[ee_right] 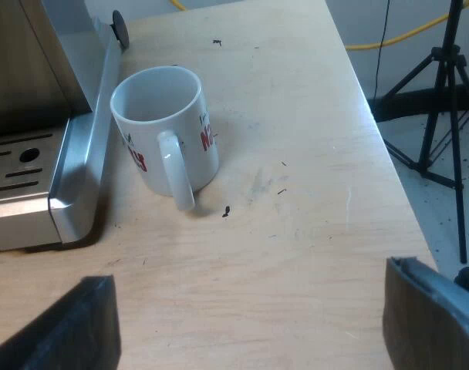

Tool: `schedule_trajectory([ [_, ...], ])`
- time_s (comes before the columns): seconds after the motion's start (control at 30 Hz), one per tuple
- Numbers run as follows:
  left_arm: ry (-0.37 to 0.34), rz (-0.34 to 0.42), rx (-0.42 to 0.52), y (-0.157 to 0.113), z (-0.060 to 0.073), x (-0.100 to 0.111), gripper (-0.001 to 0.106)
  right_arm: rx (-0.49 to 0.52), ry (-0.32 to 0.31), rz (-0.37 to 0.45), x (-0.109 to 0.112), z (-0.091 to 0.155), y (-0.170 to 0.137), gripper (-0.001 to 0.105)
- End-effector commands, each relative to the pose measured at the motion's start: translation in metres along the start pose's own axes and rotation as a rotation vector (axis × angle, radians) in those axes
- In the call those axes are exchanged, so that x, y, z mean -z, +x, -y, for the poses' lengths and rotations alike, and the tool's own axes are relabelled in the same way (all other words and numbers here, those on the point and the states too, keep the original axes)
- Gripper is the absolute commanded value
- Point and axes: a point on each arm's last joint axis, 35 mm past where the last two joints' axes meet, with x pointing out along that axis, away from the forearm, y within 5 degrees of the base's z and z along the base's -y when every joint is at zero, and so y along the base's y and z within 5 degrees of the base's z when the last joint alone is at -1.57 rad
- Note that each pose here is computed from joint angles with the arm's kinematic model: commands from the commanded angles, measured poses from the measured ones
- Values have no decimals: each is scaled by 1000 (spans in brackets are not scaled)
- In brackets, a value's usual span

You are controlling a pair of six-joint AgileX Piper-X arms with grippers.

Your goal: Place mug into machine

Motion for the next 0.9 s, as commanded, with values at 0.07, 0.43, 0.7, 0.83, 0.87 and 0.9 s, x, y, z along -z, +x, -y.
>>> schedule_trajectory([
  [0.07, -10, 6, 11, 2, 1, -3, 71, 9, 2, -8, -2, 1, 1, 71],
  [0.43, -8, 5, 17, 2, 1, -3, 71, 9, 2, -8, -2, 1, 1, 71],
  [0.7, -8, 2, 35, 2, 1, -2, 71, 9, 2, -6, -2, 1, 1, 71],
  [0.83, -8, -3, 67, 2, 3, -2, 71, 11, 1, 1, -2, 1, 1, 71],
  [0.87, -8, -3, 70, 2, 3, -2, 71, 12, 1, 6, -3, 1, 1, 71],
  [0.9, -8, -5, 75, 1, 3, -3, 71, 13, 3, 10, -3, 1, 1, 71],
])
